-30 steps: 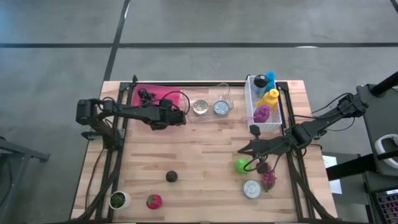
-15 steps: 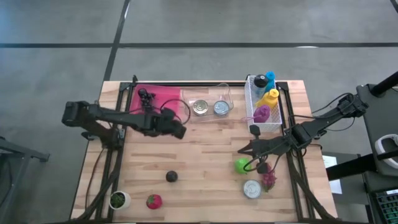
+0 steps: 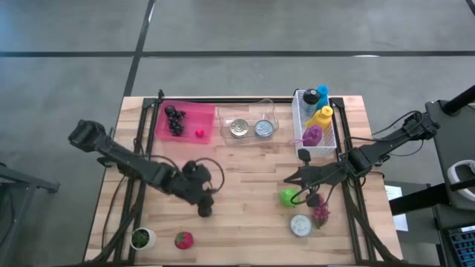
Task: Pick & Place Food Item
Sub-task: Put the plum into the pink bin
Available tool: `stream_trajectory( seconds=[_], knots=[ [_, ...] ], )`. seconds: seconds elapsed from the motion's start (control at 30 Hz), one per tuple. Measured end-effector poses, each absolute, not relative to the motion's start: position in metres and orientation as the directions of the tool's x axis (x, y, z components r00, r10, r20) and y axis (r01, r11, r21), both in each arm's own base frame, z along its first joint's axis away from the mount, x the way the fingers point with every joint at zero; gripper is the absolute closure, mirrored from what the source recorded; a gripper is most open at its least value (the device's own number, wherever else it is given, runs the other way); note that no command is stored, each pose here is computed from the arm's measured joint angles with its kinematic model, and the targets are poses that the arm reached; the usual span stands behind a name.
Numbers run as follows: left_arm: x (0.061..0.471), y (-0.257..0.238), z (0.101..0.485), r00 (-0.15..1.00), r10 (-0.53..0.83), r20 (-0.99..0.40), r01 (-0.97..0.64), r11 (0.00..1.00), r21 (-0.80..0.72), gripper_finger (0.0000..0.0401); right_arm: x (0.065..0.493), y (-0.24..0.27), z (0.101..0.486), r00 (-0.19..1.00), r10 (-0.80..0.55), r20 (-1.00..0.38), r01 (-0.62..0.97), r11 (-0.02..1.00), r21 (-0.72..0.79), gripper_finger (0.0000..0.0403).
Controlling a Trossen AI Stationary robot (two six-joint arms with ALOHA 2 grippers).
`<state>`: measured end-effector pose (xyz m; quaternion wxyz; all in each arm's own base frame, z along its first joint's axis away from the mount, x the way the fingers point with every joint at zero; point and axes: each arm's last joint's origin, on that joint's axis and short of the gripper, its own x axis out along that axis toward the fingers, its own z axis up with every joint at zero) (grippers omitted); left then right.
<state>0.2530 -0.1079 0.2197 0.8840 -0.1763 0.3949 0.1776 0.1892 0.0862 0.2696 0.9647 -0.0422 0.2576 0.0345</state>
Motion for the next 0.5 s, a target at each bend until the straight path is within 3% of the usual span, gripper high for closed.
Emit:
stream_trajectory(
  seconds=[0.27,0.5],
  knots=[
    [0.258,-0.13,0.2,0.552,-0.018,-0.834,-0.385,0.881,-0.274,0.0093,0.189,0.086,0.27,0.865,0.045,-0.5,-0.089,0.994,-0.064,0.0394],
    [0.271,-0.136,0.208,0.462,-0.051,-0.885,-0.426,0.863,-0.272,0.0011,0.189,0.086,0.27,0.865,0.045,-0.5,-0.088,0.994,-0.064,0.0394]
  ],
)
